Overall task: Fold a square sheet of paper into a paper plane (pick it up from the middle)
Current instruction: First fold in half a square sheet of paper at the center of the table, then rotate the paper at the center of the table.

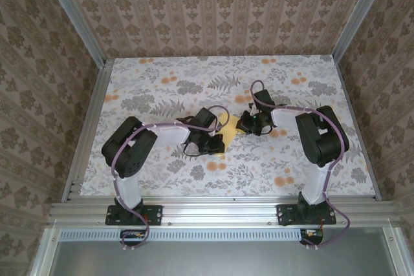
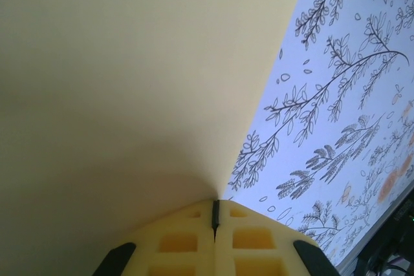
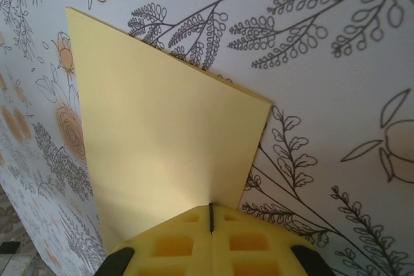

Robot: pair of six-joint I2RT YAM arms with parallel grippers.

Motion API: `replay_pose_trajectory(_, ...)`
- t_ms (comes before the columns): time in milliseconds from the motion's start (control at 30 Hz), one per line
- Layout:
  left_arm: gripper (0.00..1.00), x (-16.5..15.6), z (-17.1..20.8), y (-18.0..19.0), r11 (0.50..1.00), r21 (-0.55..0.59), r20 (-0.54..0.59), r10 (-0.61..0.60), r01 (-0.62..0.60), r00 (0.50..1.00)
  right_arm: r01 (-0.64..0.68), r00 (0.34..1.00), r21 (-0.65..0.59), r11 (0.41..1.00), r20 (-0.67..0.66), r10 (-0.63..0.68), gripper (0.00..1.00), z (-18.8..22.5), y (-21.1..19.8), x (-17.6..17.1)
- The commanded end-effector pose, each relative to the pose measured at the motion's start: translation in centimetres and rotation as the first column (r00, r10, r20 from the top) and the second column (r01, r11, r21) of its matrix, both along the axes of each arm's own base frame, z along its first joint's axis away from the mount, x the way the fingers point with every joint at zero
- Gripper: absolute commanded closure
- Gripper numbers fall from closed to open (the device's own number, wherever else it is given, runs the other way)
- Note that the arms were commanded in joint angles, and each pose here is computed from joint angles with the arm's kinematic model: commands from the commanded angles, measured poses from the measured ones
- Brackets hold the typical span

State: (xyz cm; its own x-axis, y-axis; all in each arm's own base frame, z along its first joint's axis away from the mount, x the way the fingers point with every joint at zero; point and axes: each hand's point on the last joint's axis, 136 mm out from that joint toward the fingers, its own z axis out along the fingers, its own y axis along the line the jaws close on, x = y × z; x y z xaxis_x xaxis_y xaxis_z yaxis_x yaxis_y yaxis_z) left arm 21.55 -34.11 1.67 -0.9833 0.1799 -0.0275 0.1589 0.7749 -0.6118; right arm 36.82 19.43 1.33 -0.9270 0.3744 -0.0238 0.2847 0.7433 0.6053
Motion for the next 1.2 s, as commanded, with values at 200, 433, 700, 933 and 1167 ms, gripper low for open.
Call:
replay_pose_trajectory(200, 0.96, -6.5, -2.9, 5.9, 0.966, 0.245, -0.179, -0.041, 0.085, 0.983, 0.043, 0.997, -0.155, 0.987, -0.051, -0.051, 0.99, -2.9, -2.7, -0.1)
replay_pose_trajectory(433, 0.92, -2.2, 2.2, 3.7, 0.995, 0.104, -0.053, 0.012, -0.007, 0.999, -0.081, 0.991, -0.088, 0.993, 0.100, 0.089, 0.97, 2.0, -0.5, 2.6)
replay_pose_trajectory(700, 0.64, 4.3, 6.0, 6.7, 0.975, 0.063, 0.087, 0.209, -0.215, 0.974, -0.141, 0.965, -0.208, 0.968, 0.188, 0.181, 0.74, 7.5, -0.1, 3.4)
replay_pose_trajectory(933, 0.43, 7.2, 5.8, 10.2, 0.932, 0.058, 0.086, 0.353, -0.358, 0.932, 0.019, 0.994, -0.468, 0.884, 0.103, 0.033, 0.48, 5.8, -2.4, 1.7)
replay_pose_trajectory(1167, 0.33, 7.5, 5.4, 11.4, 0.913, 0.050, 0.064, 0.401, -0.404, 0.914, -0.013, 0.996, -0.482, 0.876, 0.067, 0.052, 0.43, 3.8, -0.5, 3.1)
